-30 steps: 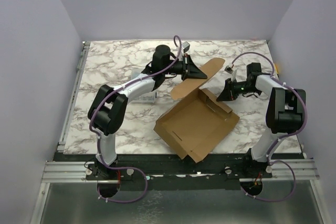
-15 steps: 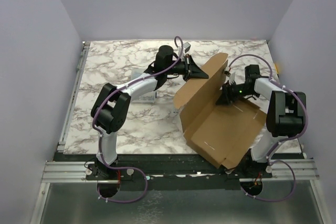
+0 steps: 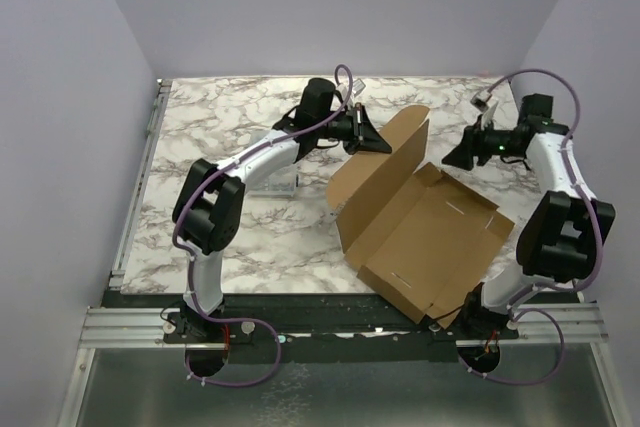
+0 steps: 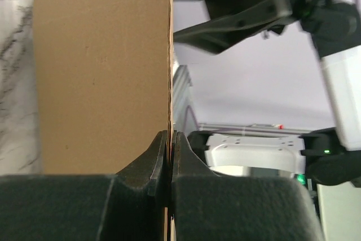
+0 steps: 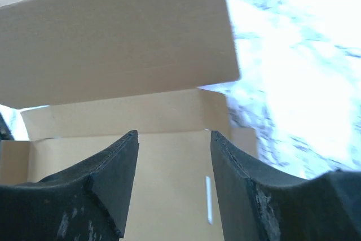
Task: Fold the paper box
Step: Fold the paper box at the center of the board.
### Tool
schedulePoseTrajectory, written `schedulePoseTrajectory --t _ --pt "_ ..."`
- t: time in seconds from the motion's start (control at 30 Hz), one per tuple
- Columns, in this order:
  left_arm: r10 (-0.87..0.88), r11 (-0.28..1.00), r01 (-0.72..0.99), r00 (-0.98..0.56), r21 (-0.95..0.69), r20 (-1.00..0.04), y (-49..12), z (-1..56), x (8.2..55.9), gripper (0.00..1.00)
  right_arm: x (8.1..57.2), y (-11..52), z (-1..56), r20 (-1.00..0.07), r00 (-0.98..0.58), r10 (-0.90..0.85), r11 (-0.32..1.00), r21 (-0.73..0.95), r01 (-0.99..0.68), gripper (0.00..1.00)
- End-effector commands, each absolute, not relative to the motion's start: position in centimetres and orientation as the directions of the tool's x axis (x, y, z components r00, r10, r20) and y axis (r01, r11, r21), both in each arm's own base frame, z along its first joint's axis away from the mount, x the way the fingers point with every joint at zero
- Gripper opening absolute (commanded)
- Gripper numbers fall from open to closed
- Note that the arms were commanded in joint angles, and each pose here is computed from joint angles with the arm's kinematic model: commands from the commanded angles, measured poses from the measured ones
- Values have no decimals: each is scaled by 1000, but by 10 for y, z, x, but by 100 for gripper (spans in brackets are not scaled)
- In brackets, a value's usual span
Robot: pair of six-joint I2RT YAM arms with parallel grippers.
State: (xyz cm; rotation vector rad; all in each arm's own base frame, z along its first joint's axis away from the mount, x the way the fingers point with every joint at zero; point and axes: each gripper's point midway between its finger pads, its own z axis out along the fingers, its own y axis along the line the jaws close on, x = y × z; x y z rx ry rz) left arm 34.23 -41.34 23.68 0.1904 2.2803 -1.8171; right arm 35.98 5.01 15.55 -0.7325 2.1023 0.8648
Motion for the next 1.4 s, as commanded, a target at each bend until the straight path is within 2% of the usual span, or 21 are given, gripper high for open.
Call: schedulePoseTrajectory --t 0.0,0.27,0.43,0.6,0.67,0.73,0.83,0.93,0.97,1.1,1.37 --pt "11 348 317 -943 -882 -334 -393 228 346 0 352 24 165 -788 -571 -229 645 317 -696 61" --pt "42 328 392 -915 -859 -402 -396 257 350 0 331 -20 87 -653 -644 -398 735 193 -650 74" --pt "41 323 398 -912 -859 -408 -396 261 350 0 326 -28 68 -619 -654 -435 741 166 -650 73" --pt "34 320 404 -909 -857 -415 -394 266 352 0 336 -48 54 -596 -638 -488 773 44 -632 68" --pt "29 318 408 -906 -856 -422 -392 269 354 0 339 -51 54 -597 -631 -495 773 29 -633 62" --pt "23 318 410 -905 -855 -425 -391 272 356 0 342 -56 49 -588 -630 -507 778 4 -629 52" --pt "21 319 407 -906 -856 -423 -391 271 356 0 346 -60 45 -583 -619 -527 770 -18 -638 27" --pt "25 315 402 -909 -860 -416 -393 271 356 0 354 -53 62 -633 -581 -513 762 -24 -647 4" --pt "28 312 402 -909 -861 -415 -394 271 355 0 358 -52 71 -653 -564 -506 763 -34 -645 1" --pt "24 295 416 -903 -860 -428 -402 282 357 0 375 -45 105 -714 -503 -487 766 -72 -639 1" --pt "6 281 438 -891 -854 -455 -415 293 369 0 397 -12 132 -765 -388 -514 722 -142 -677 1"
